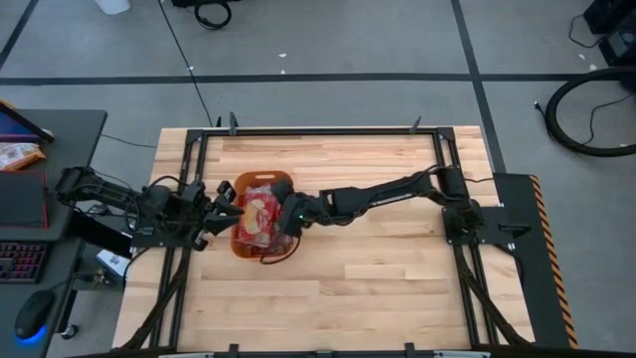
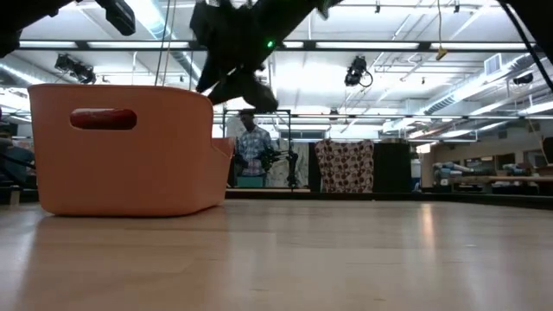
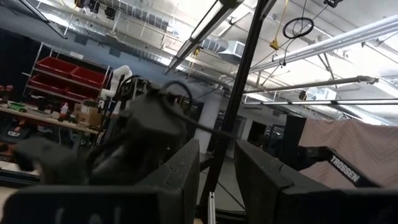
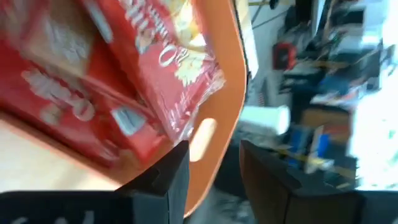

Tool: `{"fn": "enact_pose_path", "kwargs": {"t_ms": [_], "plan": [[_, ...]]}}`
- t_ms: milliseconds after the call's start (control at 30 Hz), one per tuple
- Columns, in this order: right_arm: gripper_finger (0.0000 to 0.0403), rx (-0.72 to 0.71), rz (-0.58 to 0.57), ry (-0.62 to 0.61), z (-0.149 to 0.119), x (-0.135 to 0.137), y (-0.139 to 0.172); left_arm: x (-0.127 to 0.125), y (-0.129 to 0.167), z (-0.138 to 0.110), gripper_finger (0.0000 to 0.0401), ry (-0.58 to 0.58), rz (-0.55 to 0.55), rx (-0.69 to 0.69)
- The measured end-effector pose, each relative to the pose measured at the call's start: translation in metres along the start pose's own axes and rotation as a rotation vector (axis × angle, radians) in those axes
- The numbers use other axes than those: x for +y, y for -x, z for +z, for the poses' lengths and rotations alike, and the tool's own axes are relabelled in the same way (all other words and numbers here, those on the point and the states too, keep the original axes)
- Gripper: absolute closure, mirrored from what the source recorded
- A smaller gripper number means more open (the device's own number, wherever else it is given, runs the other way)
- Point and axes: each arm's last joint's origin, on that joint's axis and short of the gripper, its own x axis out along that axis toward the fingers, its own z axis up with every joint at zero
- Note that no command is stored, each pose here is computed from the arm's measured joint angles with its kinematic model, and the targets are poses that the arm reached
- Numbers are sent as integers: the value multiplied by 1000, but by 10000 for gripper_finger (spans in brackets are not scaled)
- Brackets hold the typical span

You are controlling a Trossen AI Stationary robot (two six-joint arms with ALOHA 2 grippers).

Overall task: Sort popcorn bags into baskets
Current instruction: Return to Home Position

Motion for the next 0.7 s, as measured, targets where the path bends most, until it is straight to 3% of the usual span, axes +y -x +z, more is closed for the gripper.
{"fn": "enact_pose_path", "kwargs": {"t_ms": [200,333,467,633,700], "plan": [[258,41,137,-298,-4,-2,38,0,0,-1,296,-54,5,15],[258,98,300,-522,-13,3,60,1,0,-4,296,-291,9,48],[258,243,507,-699,-27,19,76,2,0,-6,296,-479,6,70],[258,415,607,-814,-47,53,87,3,0,-6,296,-484,21,65],[259,425,606,-842,-53,67,95,7,0,-4,296,-485,109,62]]}}
